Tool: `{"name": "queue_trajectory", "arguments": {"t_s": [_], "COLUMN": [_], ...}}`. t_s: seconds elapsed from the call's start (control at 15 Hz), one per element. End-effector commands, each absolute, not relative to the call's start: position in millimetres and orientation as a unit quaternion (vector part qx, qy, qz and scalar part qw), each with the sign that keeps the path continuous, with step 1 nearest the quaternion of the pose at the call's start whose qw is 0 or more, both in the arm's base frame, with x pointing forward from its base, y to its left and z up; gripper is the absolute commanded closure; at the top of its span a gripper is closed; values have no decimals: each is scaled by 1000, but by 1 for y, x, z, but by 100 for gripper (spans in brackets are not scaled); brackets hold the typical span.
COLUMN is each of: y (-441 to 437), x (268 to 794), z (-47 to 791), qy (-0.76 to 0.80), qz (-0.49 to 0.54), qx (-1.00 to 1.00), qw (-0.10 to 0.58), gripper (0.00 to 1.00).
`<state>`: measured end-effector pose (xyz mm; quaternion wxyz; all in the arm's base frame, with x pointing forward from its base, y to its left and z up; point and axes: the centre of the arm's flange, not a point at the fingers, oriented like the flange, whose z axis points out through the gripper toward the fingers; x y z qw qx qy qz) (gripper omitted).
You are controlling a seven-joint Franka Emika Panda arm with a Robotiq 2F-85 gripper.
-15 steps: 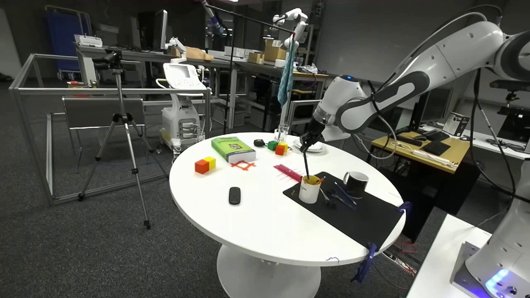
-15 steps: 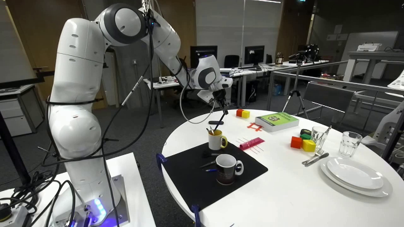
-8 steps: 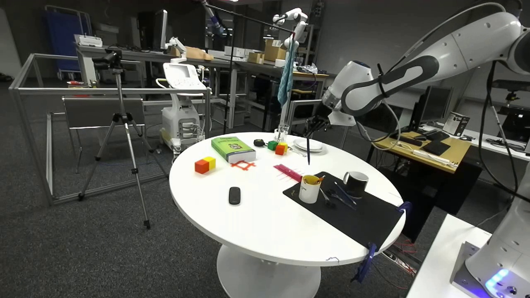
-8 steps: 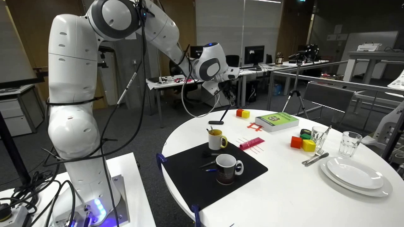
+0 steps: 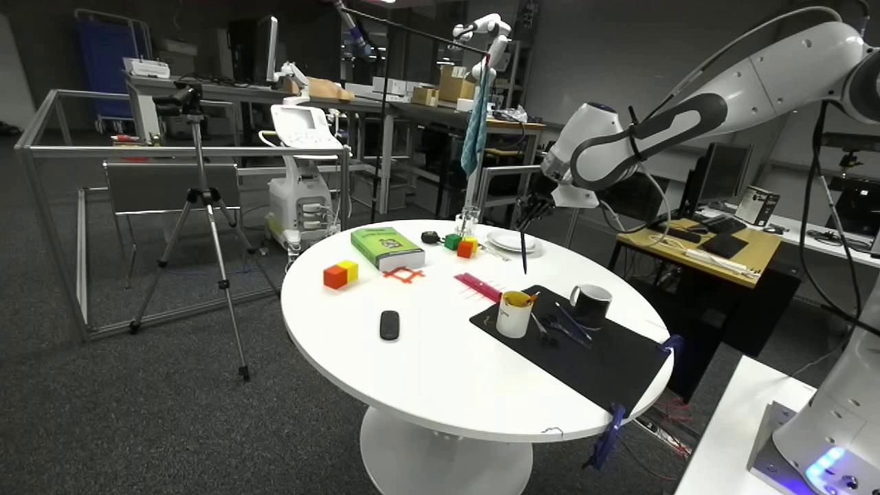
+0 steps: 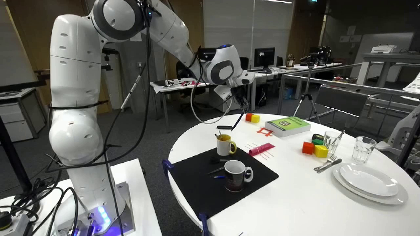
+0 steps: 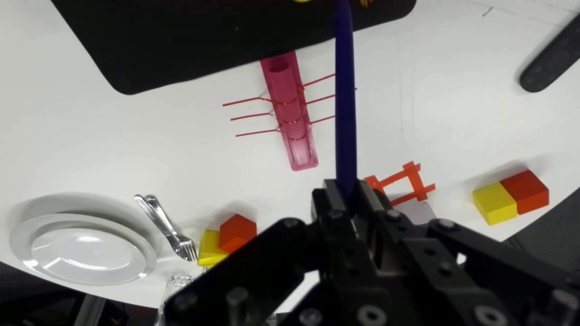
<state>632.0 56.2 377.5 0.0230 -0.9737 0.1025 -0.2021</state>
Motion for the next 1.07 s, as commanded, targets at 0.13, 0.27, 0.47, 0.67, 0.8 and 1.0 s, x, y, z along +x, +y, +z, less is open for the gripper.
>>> {"name": "queue_trajectory", "arguments": {"t_s": [0.13,0.27,0.47,0.67,0.8,1.0], "y": [42,40,40,41,42,43], "x": [644,647,654,664,671,677], "z": [363,351,334,309,291,266], "qy": [77,67,55,38,32,19], "qz": [-138,-104,-59,-13,16,51], "qx": [-987,-991,-995,-996,-995,-992], "qw": [-29,-45,-60,-84,-97,-111], "gripper": [97,97,97,97,97,97]}}
